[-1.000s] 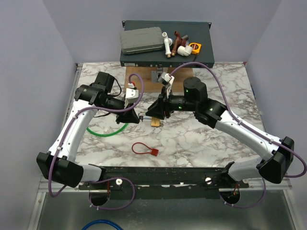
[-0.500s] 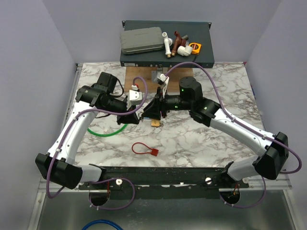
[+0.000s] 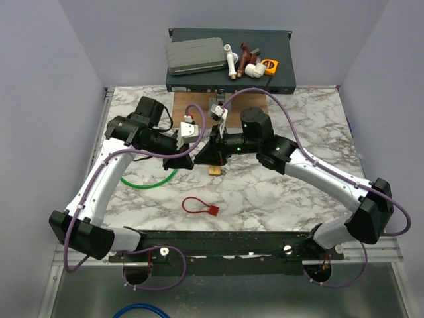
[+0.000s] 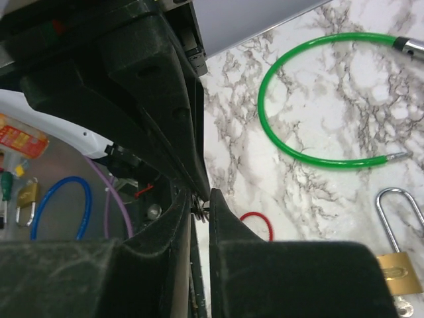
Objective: Unlock with the key
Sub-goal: Pick up the key from the center of the board.
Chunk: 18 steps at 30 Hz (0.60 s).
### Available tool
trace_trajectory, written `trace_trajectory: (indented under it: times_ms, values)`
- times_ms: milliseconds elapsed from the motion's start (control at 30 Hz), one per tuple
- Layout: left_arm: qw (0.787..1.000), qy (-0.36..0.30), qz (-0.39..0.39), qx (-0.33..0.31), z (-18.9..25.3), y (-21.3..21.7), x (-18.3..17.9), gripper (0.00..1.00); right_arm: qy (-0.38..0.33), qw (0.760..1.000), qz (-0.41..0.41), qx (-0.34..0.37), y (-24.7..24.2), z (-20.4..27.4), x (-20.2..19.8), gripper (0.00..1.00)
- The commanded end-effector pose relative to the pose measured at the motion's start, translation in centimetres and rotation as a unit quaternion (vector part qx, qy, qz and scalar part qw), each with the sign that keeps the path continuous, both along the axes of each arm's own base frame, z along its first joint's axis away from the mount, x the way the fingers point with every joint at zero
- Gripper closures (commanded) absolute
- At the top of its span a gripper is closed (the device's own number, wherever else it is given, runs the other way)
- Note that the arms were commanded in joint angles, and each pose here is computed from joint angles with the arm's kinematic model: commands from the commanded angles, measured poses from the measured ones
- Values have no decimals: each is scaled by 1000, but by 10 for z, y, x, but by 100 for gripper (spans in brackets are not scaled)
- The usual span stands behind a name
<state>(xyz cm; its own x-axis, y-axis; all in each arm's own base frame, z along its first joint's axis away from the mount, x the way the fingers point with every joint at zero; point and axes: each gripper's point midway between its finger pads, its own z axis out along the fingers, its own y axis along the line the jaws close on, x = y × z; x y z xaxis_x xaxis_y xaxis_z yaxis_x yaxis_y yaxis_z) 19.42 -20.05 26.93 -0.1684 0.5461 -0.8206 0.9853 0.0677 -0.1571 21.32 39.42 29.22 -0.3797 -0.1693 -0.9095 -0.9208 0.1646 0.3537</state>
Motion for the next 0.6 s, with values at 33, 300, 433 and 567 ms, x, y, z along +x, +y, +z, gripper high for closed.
trace_trajectory:
  times_ms: [33, 300, 433, 567]
  values:
    - [1000, -4, -1, 0, 8, -2, 1, 100, 5, 1000, 6, -15, -3, -11, -4, 99]
    - [1000, -9, 2, 4, 11, -1, 4, 100, 9, 999, -1, -34, -13, -24, -10, 99]
    - [1000, 0, 0, -5, 14, -4, 3, 100, 11, 1000, -4, -24, -12, -21, -9, 99]
    - [1000, 14, -7, -14, 14, -7, -1, 100, 3, 1000, -12, -7, -11, -11, -7, 99]
